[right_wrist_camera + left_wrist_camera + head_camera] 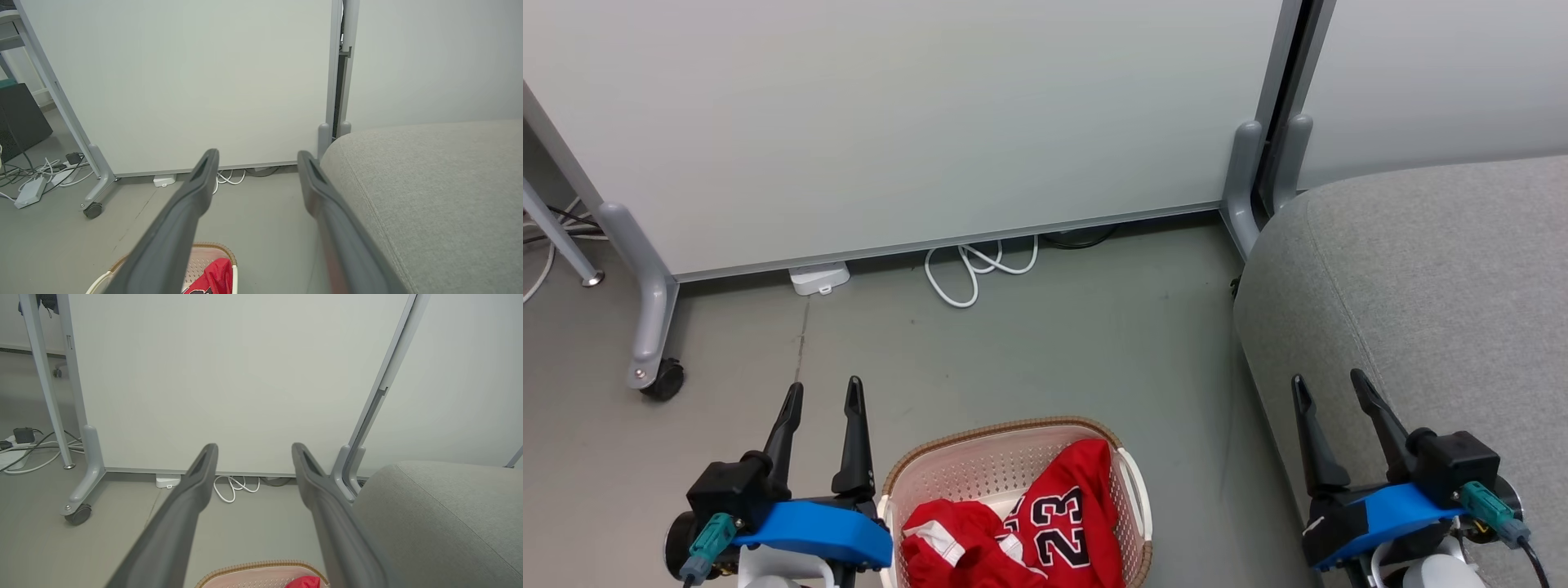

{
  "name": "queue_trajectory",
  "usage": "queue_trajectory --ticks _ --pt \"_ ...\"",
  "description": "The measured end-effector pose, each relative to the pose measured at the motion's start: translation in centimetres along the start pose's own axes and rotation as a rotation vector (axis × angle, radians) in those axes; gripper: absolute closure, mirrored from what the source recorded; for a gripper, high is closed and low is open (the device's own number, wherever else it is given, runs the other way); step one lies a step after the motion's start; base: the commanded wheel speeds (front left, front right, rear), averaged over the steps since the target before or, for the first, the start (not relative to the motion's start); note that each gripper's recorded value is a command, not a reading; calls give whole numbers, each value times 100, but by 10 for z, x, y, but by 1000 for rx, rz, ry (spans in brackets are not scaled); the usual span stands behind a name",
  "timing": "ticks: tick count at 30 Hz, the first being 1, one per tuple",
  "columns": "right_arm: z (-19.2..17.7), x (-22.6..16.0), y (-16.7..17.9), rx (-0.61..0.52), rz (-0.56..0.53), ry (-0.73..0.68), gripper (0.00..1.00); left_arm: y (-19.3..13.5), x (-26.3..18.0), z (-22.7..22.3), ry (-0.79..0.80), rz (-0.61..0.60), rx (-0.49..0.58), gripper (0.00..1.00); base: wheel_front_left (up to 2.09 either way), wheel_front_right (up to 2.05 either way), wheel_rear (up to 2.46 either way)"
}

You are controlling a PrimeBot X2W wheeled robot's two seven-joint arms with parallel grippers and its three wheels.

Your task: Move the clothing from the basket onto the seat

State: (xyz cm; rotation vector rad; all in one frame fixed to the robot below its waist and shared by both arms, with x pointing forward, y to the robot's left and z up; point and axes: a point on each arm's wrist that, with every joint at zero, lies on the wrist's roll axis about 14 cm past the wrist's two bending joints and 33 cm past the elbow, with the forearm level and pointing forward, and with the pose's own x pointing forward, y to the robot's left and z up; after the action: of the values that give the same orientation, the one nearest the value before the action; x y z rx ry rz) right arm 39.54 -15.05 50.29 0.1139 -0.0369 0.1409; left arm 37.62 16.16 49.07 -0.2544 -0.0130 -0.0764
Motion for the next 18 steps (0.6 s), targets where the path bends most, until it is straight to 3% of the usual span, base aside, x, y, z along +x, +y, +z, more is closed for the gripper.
queue_trajectory --ticks 18 --pt "2 1 5 -73 27 -13 0 -3 0 3 -17 -13 68 0 0 0 0"
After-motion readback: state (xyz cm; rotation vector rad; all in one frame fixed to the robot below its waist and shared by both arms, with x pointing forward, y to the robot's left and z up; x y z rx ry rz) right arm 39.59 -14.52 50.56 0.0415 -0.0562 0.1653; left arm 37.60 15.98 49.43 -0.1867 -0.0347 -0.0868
